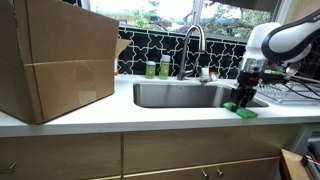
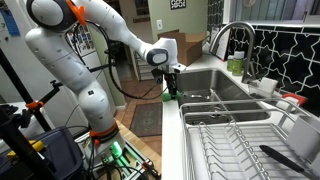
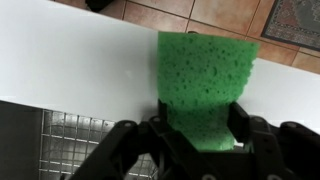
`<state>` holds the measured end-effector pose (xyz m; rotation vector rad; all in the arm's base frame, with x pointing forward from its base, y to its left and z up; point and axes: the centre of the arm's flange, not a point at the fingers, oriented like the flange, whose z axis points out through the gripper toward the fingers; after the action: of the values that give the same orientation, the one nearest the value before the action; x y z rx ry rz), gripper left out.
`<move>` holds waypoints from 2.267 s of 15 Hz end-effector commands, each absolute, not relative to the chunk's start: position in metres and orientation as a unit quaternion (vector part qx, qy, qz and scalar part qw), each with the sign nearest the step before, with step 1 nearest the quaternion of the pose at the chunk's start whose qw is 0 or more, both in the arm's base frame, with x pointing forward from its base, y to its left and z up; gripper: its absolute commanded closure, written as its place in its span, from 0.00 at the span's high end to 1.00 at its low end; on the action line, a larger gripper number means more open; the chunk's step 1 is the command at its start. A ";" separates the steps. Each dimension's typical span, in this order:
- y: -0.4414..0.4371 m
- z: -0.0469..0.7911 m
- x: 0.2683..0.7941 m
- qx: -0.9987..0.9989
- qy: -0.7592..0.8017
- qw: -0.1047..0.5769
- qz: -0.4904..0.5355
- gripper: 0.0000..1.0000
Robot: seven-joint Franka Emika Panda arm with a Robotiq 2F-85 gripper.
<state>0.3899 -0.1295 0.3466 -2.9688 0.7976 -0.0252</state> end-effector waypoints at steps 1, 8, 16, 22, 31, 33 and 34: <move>-0.132 0.350 0.382 -0.964 0.261 0.047 -0.008 0.63; -0.142 0.364 0.380 -0.961 0.268 0.060 -0.020 0.53; -0.162 0.393 0.369 -0.954 0.289 0.071 -0.043 0.49; -0.192 0.434 0.366 -0.946 0.310 0.080 -0.053 0.47; -0.253 0.534 0.368 -0.930 0.345 0.088 -0.091 0.39; -0.260 0.553 0.368 -0.928 0.348 0.088 -0.098 0.29; -0.263 0.561 0.368 -0.927 0.350 0.088 -0.103 0.27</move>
<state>0.3656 -0.2490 0.5385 -2.7860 1.0419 -0.3069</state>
